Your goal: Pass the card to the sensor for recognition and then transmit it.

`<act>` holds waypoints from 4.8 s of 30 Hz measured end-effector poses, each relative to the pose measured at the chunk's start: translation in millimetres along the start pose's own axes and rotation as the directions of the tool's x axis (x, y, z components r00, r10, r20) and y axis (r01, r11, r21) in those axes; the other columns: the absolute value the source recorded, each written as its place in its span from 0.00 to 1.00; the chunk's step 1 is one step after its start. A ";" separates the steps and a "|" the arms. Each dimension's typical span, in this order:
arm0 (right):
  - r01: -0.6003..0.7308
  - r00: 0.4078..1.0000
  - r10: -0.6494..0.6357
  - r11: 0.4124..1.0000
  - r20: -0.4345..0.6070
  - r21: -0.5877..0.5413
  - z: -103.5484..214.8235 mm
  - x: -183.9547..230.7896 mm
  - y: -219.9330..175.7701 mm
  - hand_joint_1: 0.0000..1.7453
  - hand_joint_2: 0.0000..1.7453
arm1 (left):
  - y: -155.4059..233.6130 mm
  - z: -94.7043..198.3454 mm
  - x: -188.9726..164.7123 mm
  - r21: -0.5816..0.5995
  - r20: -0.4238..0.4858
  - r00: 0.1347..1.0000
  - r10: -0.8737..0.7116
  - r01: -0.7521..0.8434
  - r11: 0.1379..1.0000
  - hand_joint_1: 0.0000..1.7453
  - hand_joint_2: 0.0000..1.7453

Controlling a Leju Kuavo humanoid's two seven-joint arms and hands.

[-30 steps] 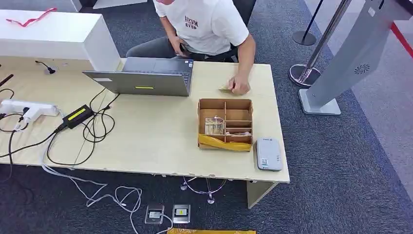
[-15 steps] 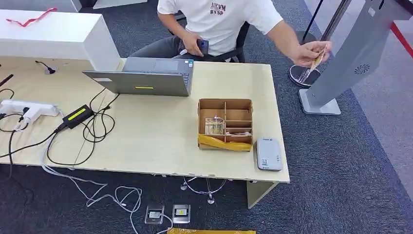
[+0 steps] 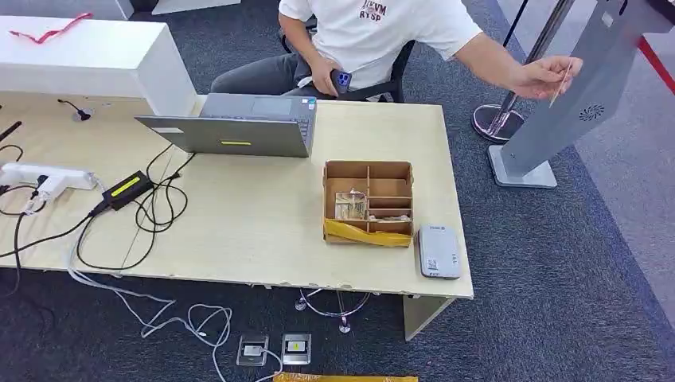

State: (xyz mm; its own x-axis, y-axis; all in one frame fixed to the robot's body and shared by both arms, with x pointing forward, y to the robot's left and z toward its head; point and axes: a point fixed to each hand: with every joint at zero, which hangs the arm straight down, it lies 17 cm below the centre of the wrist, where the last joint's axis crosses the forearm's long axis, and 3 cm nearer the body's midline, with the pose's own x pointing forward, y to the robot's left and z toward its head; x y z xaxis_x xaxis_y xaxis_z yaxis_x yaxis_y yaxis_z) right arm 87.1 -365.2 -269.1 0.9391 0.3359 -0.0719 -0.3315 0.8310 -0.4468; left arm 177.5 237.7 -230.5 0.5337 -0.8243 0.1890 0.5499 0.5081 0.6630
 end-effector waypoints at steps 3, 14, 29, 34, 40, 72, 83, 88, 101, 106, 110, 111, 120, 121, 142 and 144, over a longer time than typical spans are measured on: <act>0.018 1.000 -0.018 0.998 -0.008 -0.055 -7.6 -0.4 -27.6 0.00 1.00 | 0.7 0.3 1.3 0.003 0.006 1.000 -0.005 0.005 1.000 0.00 1.00; 0.192 0.981 -0.180 0.861 0.070 -0.471 -17.0 33.5 -300.0 0.00 1.00 | 2.1 2.0 5.3 0.013 0.025 0.999 -0.025 0.024 1.000 0.00 1.00; 0.558 0.801 -0.514 0.459 0.306 -0.691 143.6 -31.3 -601.9 0.00 1.00 | 5.3 1.6 4.9 0.010 0.026 1.000 0.002 -0.003 1.000 0.00 1.00; 0.545 0.833 -0.335 0.362 0.440 -0.756 230.0 13.0 -650.4 0.00 1.00 | 6.6 2.4 9.4 0.020 0.052 0.998 -0.020 0.019 1.000 0.00 1.00; 0.650 0.759 -0.107 0.181 0.642 -0.738 338.9 75.5 -668.0 0.00 1.00 | 9.0 3.5 18.5 0.034 0.087 0.995 -0.042 0.039 0.999 0.00 1.00; 0.593 0.308 0.759 0.317 0.573 -0.740 550.2 369.2 -428.8 0.00 1.00 | 13.4 3.6 24.3 0.042 0.122 0.991 -0.057 0.053 0.998 0.00 1.00; 0.549 0.257 0.785 0.361 0.563 -0.754 544.5 399.7 -392.9 0.00 1.00 | 13.1 2.8 21.3 0.034 0.119 0.992 -0.043 0.039 0.999 0.00 1.00; 0.534 0.247 0.788 0.375 0.564 -0.758 541.1 407.5 -383.4 0.94 1.00 | 13.5 2.6 21.2 0.036 0.123 0.991 -0.046 0.042 0.998 0.00 1.00; 0.497 0.228 0.795 0.401 0.562 -0.769 530.6 419.0 -367.8 1.00 1.00 | 13.8 3.0 21.6 0.042 0.132 0.989 -0.061 0.056 0.998 0.00 1.00; 0.493 0.229 0.797 0.400 0.559 -0.773 529.5 422.8 -367.4 1.00 1.00 | 13.5 3.1 21.3 0.041 0.132 0.989 -0.061 0.056 0.998 0.00 1.00; 0.493 0.225 0.798 0.402 0.560 -0.771 529.2 423.9 -366.6 1.00 1.00 | 13.5 3.0 20.6 0.040 0.129 0.990 -0.059 0.055 0.998 0.00 1.00; 0.492 0.222 0.797 0.405 0.561 -0.771 528.9 424.5 -365.9 1.00 1.00 | 13.5 3.0 20.6 0.040 0.129 0.990 -0.059 0.054 0.998 0.00 1.00; 0.485 0.222 0.795 0.413 0.565 -0.771 525.5 427.9 -362.2 1.00 1.00 | 14.1 2.5 18.6 0.039 0.123 0.991 -0.057 0.053 0.998 0.00 1.00; 0.482 0.222 0.793 0.416 0.567 -0.771 524.6 428.3 -361.8 1.00 1.00 | 14.2 2.4 18.6 0.039 0.123 0.991 -0.057 0.053 0.998 0.00 1.00; 0.256 0.244 0.733 0.583 0.635 -0.771 401.7 424.0 -296.4 1.00 1.00 | 15.1 4.1 24.9 0.053 0.154 0.985 -0.077 0.069 0.996 0.00 1.00; 0.243 0.249 0.731 0.588 0.636 -0.771 394.7 423.2 -293.0 1.00 1.00 | 15.1 4.1 24.4 0.053 0.152 0.986 -0.075 0.067 0.996 0.00 1.00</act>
State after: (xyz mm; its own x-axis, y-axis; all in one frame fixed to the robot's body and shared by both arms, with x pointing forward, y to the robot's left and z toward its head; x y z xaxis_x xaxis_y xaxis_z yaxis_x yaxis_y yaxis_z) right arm 545.9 -291.5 183.3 -0.0659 0.9727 0.2225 0.1030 0.2284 -0.9681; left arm 196.2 224.3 -212.9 0.3876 -0.8882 0.2467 0.5499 0.4375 0.7115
